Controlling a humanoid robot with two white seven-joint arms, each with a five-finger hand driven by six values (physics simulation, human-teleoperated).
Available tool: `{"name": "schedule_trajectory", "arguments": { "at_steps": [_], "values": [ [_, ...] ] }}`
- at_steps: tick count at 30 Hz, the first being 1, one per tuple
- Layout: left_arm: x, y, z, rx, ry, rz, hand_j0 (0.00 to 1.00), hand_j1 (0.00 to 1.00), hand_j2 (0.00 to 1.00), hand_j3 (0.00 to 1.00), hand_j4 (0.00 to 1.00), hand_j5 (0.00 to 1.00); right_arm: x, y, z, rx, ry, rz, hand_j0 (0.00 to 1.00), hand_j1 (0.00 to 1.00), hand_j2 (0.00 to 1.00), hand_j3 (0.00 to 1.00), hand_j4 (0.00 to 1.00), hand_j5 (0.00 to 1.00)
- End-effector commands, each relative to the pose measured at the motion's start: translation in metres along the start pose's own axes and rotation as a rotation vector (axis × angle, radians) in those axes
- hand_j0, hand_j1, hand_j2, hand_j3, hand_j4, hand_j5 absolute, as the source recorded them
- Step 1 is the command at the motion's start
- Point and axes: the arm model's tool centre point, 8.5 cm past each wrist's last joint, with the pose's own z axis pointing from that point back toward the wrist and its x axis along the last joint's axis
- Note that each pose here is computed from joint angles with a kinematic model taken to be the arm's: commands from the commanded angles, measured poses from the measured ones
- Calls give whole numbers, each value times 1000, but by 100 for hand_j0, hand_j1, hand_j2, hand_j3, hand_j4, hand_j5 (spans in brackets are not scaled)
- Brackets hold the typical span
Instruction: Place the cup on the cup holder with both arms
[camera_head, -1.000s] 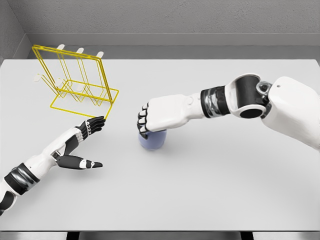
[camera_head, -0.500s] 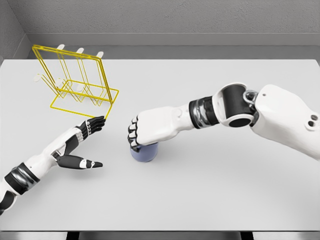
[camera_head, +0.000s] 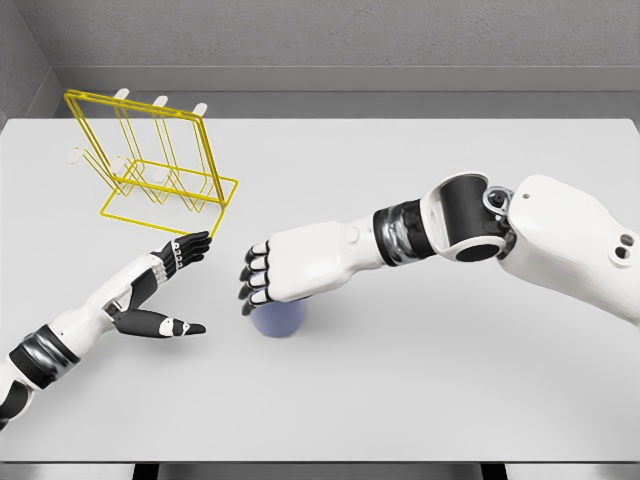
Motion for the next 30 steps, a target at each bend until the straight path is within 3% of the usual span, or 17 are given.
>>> {"name": "schedule_trajectory", "arguments": {
  "at_steps": [1,8,11,14,16,20,23,26,29,30],
  "values": [
    [0,0,0,1,0,1,100,100,100,100,100,100,-1,0,1,-3,3,-4,100,100,100,100,100,100],
    [1,1,-1,1,-5,-2,100,100,100,100,100,100,-13,1,32,-3,72,-11,100,100,100,100,100,100],
    [1,1,-1,0,-4,-1,100,100,100,100,100,100,-8,-25,52,-66,95,50,100,100,100,100,100,100],
    [1,1,-2,0,-4,-1,100,100,100,100,100,100,-8,-30,55,-81,100,60,100,100,100,100,100,100],
    [2,-1,-6,-1,-14,3,100,100,100,100,100,100,-18,-38,77,-108,164,73,100,100,100,100,100,100],
    [2,-6,-21,-11,0,14,100,100,100,100,100,100,-30,-21,182,-255,348,-128,100,100,100,100,100,100],
    [0,-6,-32,-17,-2,9,100,100,100,100,100,100,-30,-3,232,-351,450,-239,100,100,100,100,100,100],
    [-2,-11,-44,-37,22,11,100,100,100,100,100,100,-30,16,253,-410,522,-301,100,100,100,100,100,100],
    [-2,-13,-46,-43,22,12,100,100,100,100,100,100,-27,32,261,-433,562,-338,100,100,100,100,100,100],
    [-3,-15,-46,-47,24,13,100,100,100,100,100,100,-31,43,251,-447,559,-374,100,100,100,100,100,100]
  ]
}}
